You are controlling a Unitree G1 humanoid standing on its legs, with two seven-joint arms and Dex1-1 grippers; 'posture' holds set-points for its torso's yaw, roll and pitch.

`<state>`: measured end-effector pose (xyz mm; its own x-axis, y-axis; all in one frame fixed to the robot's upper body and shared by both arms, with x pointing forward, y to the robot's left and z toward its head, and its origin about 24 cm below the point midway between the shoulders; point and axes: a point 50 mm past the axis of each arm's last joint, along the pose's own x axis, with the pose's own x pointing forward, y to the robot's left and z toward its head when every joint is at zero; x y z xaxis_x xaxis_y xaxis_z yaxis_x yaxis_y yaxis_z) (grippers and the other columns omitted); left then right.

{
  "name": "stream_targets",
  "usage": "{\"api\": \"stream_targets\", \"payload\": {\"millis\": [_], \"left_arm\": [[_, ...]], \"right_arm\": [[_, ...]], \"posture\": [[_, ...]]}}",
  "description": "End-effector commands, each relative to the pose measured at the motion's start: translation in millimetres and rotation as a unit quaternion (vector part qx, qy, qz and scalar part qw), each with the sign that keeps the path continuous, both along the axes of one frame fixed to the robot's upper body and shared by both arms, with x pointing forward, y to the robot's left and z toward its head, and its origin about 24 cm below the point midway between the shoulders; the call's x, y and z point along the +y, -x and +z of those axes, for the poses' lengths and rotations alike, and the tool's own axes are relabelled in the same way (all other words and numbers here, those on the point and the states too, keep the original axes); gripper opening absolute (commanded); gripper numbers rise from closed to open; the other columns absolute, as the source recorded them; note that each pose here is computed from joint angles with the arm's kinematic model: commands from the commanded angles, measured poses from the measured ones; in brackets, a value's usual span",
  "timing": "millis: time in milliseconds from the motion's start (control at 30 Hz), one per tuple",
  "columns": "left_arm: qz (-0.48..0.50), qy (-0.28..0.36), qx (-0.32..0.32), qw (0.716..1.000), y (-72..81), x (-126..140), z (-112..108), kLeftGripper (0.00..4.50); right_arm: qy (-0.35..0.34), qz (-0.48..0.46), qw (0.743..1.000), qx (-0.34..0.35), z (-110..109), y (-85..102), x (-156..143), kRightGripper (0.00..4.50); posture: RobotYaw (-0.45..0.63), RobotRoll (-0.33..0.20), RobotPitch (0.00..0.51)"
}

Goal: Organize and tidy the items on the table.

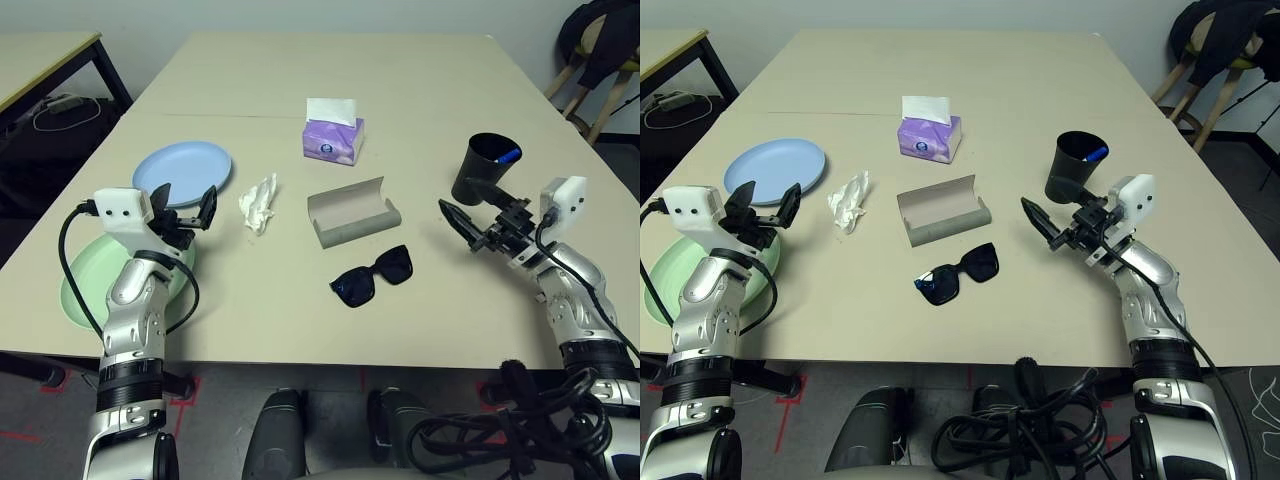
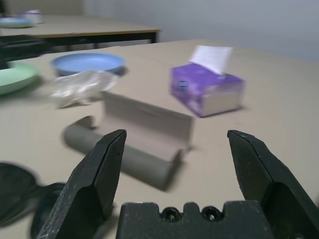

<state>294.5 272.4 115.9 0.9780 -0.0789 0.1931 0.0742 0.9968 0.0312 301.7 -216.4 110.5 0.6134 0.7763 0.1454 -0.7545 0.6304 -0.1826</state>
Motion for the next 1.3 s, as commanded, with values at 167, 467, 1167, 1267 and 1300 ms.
{"api": "stream_targets", "payload": {"millis": [167,467,1167,1267,1300], "left_arm": [[-0.022,-0.015,0.014,1.000,4.7,-3,-2,4.50],[-0.039,-0.011,0.026,0.999,4.7,-2,2,4.50],[0.025,-0.014,0.228,0.973,21.8,101,61,4.50],[0.043,0.002,0.256,0.966,28.1,114,66,4.50],[0.047,0.005,0.263,0.964,29.8,117,67,4.50]], "right_arm": [[0.062,0.158,0.985,-0.010,2,17.4,12,4.46],[0.127,0.238,0.963,-0.022,3,22.6,10,4.46],[0.116,0.236,0.964,-0.038,0,16.4,18,4.46],[0.114,0.233,0.965,-0.037,-1,17.0,19,4.46],[0.113,0.233,0.965,-0.037,-1,17.1,19,4.46]], "posture": [[0.11,0.000,0.080],[0.11,0.000,0.083],[0.15,0.000,0.086],[0.15,0.000,0.088],[0.15,0.000,0.089]]}}
